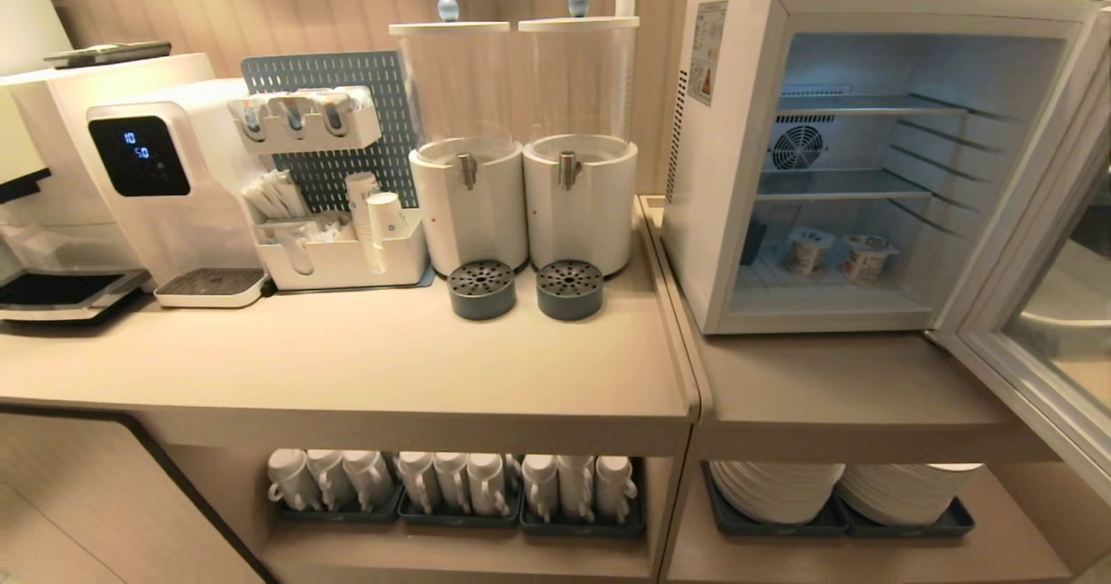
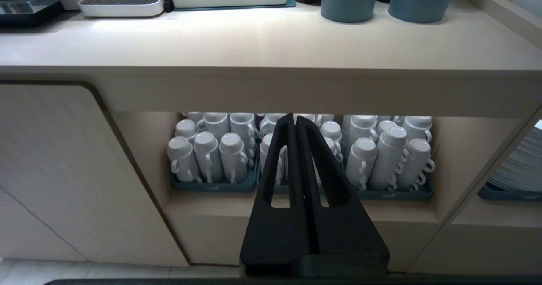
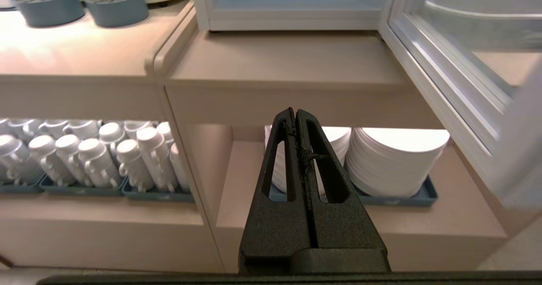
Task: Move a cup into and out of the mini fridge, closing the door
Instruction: Close the freezer door
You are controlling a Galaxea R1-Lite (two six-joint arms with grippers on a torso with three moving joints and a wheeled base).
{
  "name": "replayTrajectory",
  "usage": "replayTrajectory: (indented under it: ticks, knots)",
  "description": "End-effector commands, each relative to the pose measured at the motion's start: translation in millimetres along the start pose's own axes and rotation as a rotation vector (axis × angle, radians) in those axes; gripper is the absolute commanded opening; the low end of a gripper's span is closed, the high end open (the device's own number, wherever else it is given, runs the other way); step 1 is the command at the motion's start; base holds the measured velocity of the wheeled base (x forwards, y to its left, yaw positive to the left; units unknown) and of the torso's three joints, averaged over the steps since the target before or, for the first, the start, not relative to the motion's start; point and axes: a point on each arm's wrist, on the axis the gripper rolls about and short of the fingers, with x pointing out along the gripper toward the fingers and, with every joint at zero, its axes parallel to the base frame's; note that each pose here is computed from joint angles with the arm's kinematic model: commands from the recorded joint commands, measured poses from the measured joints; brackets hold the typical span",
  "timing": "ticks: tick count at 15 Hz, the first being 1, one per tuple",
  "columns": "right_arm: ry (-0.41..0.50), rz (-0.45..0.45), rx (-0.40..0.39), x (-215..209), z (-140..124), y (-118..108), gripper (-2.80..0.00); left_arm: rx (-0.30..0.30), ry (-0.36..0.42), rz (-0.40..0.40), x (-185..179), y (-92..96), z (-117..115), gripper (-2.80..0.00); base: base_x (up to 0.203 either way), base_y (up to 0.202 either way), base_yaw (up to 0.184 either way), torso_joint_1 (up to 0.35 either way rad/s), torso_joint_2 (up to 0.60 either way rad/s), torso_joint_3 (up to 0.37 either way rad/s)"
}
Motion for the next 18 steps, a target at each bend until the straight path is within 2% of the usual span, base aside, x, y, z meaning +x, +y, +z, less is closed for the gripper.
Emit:
replayTrajectory:
  ticks: [1,6,11,18]
  knots:
    - [0.0,0.0,-0.001,0.0,-0.1,0.0,-2.8,-0.001,0.004,0.0,0.3,0.0,-0.8,-2.8,-0.196,0.0,0.0,0.0,0.0,0.004]
    - [0.0,0.0,-0.001,0.0,-0.1,0.0,-2.8,-0.001,0.003,0.0,0.2,0.0,-0.4,-2.8,-0.176,0.0,-0.001,0.003,0.0,0.0]
    - [0.0,0.0,-0.001,-0.1,0.2,0.0,-2.8,0.002,0.003,0.0,0.2,0.0,-0.4,-2.8,0.0,0.0,0.0,0.0,0.0,0.0]
    - [0.001,0.0,-0.001,-0.1,-0.1,0.0,-2.8,0.004,0.003,0.0,0.2,0.0,-0.4,-2.8,-0.001,-0.161,-0.003,0.003,0.0,0.004]
